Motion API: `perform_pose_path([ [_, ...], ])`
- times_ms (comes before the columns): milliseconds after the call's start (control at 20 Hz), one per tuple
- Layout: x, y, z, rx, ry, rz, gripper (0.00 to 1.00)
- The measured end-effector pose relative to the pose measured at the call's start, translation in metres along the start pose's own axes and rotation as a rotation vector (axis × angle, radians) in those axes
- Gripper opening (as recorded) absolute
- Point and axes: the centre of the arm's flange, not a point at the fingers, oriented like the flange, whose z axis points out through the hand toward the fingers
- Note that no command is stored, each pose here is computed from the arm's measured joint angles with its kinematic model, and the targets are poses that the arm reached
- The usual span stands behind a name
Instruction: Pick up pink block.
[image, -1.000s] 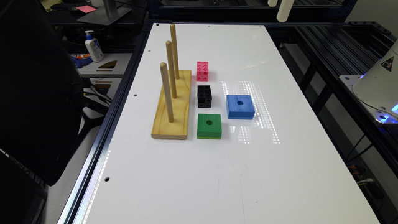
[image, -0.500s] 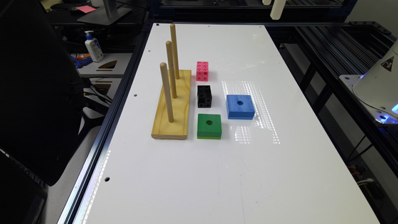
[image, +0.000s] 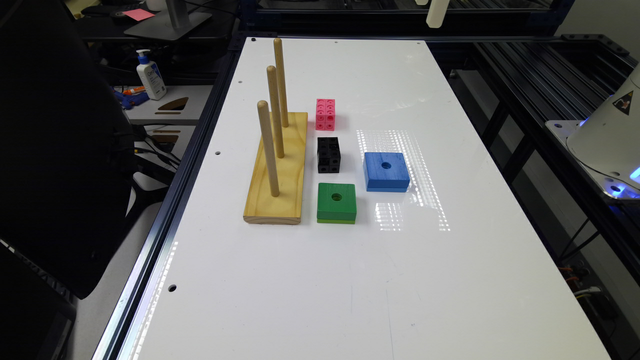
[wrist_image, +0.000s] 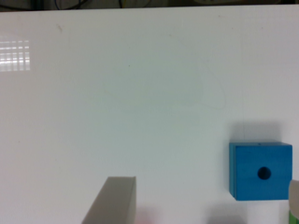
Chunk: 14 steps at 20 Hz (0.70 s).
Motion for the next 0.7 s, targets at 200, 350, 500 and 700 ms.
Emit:
perform_pose_path([
  [200, 0.0096, -0.005, 0.001, 0.0010, -0.0009, -0.0009, 1.00],
  [350, 0.0166, -0.009, 0.003, 0.0000, -0.0037, -0.0015, 1.00],
  [500, 0.0209, -0.012, 0.004, -0.0013, -0.0063, -0.0024, 1.00],
  [700, 0.0230, -0.014, 0.005, -0.0024, -0.0079, -0.0029, 1.00],
])
